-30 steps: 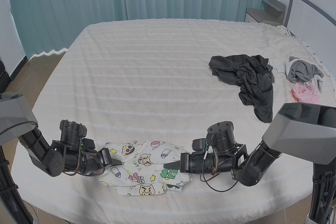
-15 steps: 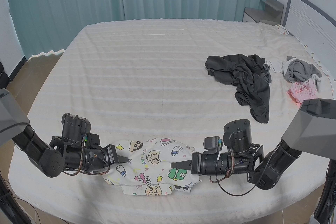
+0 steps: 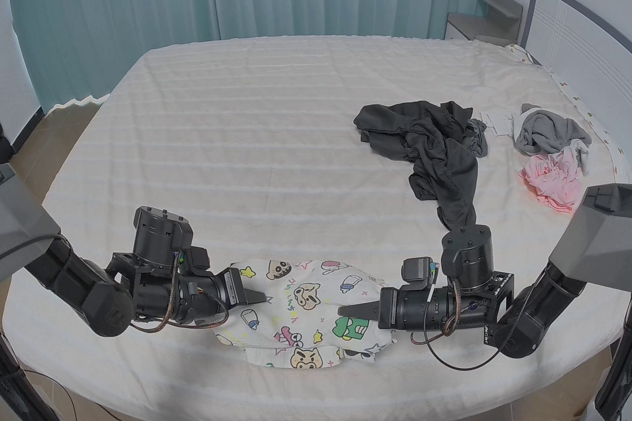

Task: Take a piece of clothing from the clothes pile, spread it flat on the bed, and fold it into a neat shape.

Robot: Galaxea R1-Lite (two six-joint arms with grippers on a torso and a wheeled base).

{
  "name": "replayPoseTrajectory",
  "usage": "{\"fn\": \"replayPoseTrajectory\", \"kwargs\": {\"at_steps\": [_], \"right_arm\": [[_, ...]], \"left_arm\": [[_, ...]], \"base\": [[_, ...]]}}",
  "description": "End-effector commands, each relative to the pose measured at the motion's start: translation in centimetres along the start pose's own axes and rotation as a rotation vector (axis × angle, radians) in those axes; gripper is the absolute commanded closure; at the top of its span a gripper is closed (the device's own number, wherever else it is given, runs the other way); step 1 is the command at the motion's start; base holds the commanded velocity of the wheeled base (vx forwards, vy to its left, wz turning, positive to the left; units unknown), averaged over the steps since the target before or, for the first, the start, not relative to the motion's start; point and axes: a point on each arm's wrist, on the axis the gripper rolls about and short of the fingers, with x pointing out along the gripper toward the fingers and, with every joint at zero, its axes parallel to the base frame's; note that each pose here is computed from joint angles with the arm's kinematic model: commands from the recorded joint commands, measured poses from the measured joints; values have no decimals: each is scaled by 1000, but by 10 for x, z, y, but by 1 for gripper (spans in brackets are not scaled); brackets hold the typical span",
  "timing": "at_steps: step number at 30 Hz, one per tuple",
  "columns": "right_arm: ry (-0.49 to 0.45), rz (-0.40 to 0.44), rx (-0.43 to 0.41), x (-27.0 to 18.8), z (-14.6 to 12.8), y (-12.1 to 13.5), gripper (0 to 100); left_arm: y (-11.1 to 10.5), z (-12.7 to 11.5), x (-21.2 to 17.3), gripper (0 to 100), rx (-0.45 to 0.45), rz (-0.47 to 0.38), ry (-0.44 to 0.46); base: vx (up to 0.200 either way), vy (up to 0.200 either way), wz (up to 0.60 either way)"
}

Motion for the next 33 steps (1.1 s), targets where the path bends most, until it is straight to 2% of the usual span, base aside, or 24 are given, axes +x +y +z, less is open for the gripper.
{"fn": "replayPoseTrajectory", "kwargs": {"at_steps": [1,16,21,27,33], "right_arm": [[-16,-3,-4,-10,2,2,100],[-8,-36,18,-11,0,-9,100],[25,-74,29,-8,-10,-21,100],[51,-158,-9,5,-22,-40,100],[76,-176,-5,7,-28,-46,100]], "left_arm": [[-6,-3,5,100,18,-15,15],[-4,-7,15,100,20,15,27],[3,-11,19,100,14,57,25],[10,-13,26,100,7,112,18],[21,-22,29,100,-12,163,49]], "base": [[0,-200,0],[0,-200,0],[0,0,0],[0,0,0],[0,0,0]]}}
